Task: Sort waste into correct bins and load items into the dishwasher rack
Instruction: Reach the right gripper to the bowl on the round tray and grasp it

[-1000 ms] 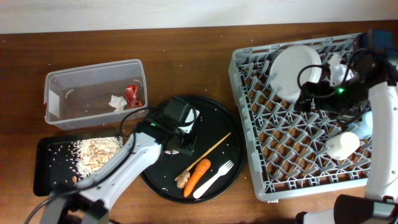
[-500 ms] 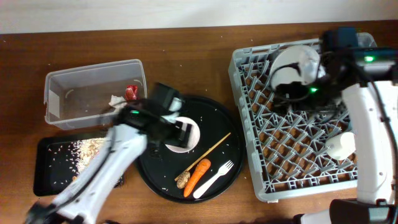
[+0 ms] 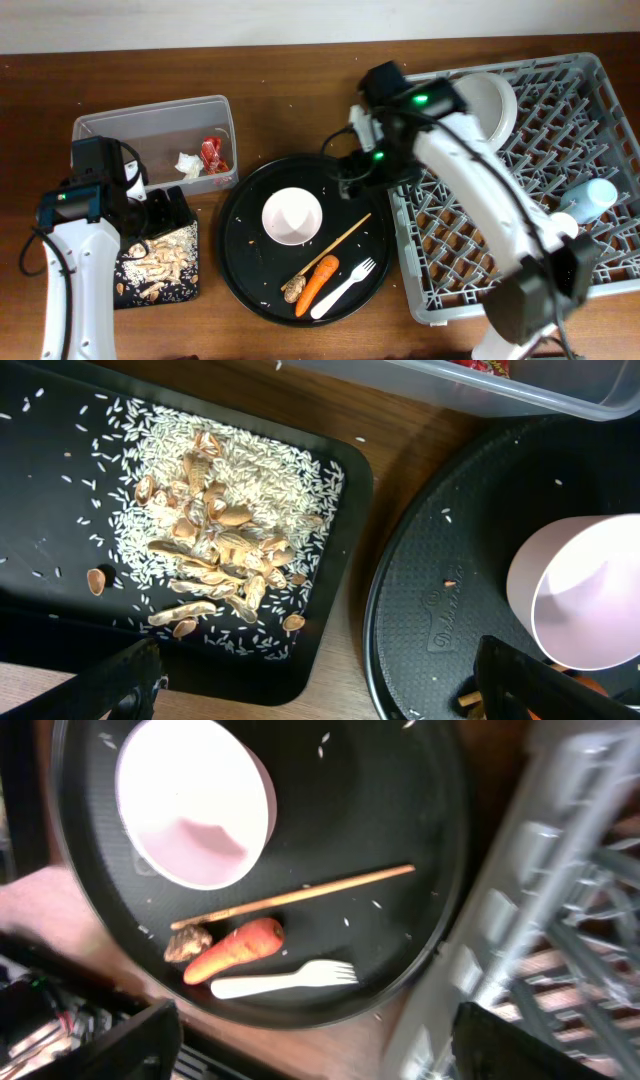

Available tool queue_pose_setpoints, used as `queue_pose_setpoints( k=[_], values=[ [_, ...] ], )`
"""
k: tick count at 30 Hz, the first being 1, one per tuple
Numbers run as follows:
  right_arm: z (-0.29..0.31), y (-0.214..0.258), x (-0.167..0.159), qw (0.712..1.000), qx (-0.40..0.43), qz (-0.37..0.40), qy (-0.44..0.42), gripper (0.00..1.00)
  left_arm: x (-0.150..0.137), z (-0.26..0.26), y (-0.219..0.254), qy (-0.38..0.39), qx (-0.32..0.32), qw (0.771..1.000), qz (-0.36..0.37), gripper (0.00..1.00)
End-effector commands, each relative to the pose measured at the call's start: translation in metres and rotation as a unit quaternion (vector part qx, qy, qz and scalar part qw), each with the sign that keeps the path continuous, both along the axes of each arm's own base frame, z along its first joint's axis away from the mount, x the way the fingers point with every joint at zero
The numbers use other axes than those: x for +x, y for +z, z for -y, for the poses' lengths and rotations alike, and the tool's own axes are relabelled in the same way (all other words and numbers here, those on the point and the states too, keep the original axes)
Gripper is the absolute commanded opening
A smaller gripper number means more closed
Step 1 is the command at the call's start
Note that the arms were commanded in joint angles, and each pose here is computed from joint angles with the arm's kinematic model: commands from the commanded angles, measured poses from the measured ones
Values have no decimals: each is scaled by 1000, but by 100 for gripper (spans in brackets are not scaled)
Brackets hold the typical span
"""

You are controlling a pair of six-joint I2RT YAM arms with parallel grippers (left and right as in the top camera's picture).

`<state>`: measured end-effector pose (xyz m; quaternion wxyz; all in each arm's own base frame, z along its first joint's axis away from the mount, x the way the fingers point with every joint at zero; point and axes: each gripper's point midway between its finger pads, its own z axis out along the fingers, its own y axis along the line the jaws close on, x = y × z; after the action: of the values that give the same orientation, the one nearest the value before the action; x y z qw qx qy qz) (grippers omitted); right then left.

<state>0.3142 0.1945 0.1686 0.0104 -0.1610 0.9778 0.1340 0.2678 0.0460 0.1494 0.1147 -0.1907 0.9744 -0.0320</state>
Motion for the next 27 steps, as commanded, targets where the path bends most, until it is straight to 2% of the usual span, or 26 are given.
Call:
queue_pose_setpoints(
  k=[1, 6, 13, 15, 20, 25, 27],
  values=[
    [-12, -43, 2, 998, -23, -49, -14, 86, 1, 2, 7, 6, -9, 1000, 13, 99],
    [-37, -90, 2, 994, -7, -106, -9, 79, 1, 2, 7, 6, -9, 1000, 14, 99],
    [-71, -118, -8, 994, -12, -104, 32, 76, 1, 2, 7, 6, -9, 1000, 14, 99],
    [-74, -126, -8, 994, -29, -100, 21, 72, 1, 2, 7, 6, -9, 1000, 14, 99],
    [-62, -139, 2, 993, -80, -81, -17, 54, 1, 2, 7, 6, -9, 1000, 13, 99],
    [-66, -139, 8, 995, -73, -68, -16, 19, 1, 2, 7, 6, -9, 1000, 13, 99],
    [-67, -139, 7, 995, -72, -68, -15, 11, 1, 2, 7, 6, -9, 1000, 13, 99]
  ],
)
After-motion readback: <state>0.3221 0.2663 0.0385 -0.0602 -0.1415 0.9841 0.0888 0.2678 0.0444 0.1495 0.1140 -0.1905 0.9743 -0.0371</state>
